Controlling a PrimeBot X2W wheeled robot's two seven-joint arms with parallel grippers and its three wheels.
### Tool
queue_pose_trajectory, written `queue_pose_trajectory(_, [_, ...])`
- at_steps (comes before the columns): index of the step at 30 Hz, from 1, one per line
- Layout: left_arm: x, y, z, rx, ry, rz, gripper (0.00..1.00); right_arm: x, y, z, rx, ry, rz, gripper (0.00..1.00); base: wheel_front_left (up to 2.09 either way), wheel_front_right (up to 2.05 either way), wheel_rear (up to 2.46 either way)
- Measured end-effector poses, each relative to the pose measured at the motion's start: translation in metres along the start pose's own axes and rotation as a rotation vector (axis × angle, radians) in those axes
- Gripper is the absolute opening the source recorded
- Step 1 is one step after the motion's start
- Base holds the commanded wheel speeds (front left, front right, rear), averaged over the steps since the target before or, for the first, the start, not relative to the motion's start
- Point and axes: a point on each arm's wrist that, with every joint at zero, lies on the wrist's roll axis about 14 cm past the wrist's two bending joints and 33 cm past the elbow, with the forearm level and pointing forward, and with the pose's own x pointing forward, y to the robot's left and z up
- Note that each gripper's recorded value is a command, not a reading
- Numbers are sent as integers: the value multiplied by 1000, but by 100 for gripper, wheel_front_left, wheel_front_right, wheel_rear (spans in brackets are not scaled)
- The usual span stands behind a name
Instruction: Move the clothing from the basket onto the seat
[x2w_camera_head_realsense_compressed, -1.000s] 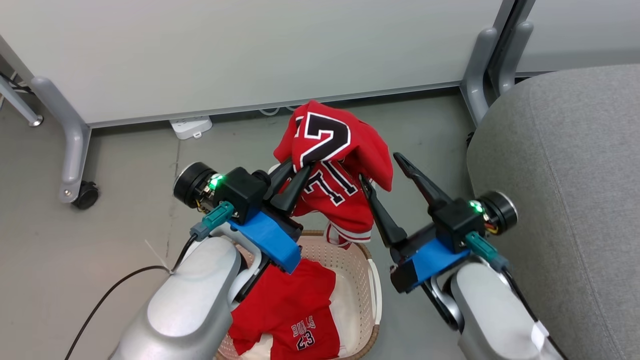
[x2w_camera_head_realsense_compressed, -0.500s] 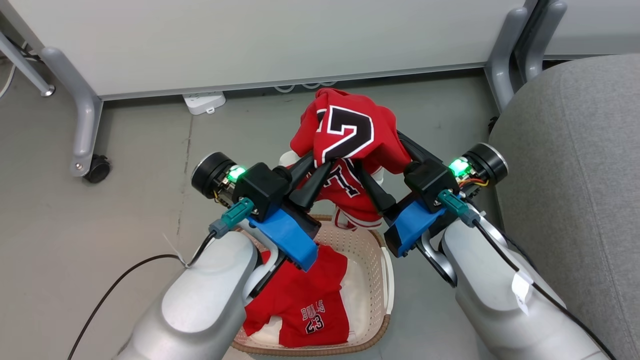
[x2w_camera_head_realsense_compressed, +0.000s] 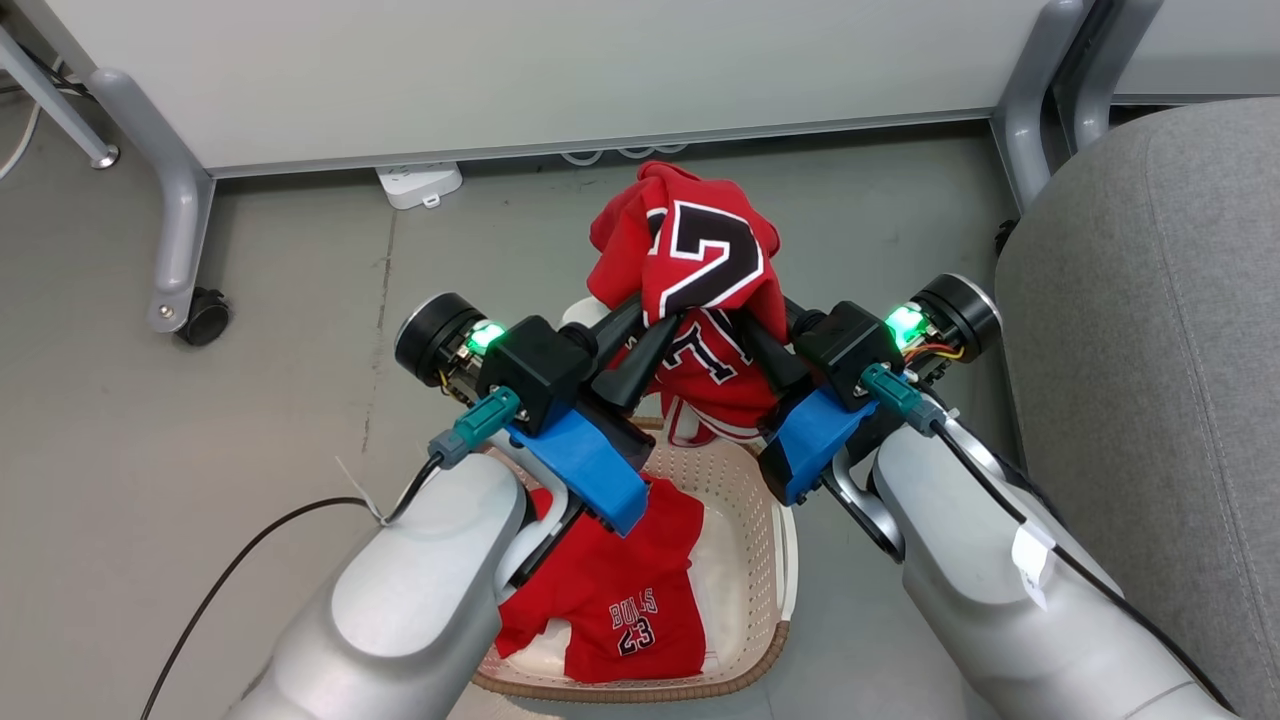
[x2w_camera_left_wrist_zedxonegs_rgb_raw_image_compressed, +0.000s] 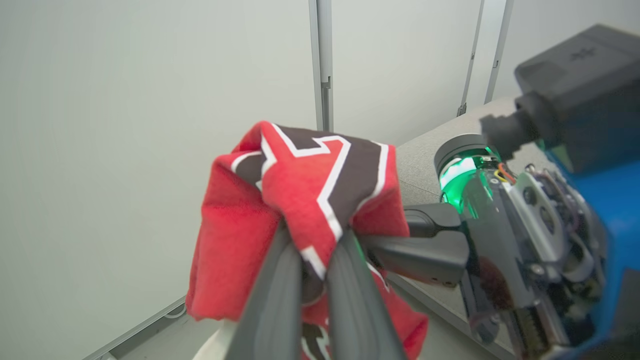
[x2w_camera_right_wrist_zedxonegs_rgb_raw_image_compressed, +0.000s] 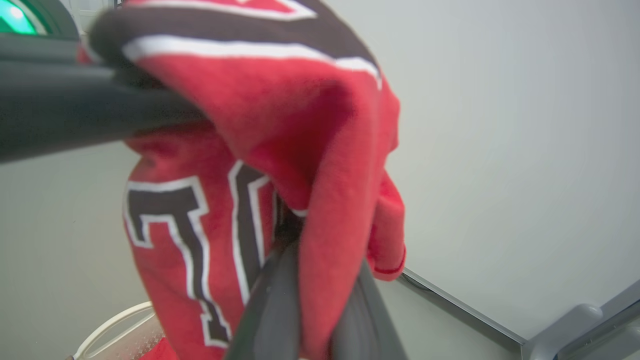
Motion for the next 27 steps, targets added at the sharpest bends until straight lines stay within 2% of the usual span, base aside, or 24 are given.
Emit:
queue_pose_trajectory(23, [0, 2, 0, 2, 4, 5, 0, -4, -5, 1, 11, 0, -16, 0, 0, 0, 0])
queue_pose_trajectory(24, [0, 2, -1, 1, 5, 6, 98, -4, -5, 1, 11, 1, -18, 0, 0, 0, 0])
queue_pose_trajectory(27, [0, 4, 0, -1, 3, 11, 100, -4, -6, 0, 15, 2, -20, 0, 0, 0, 0])
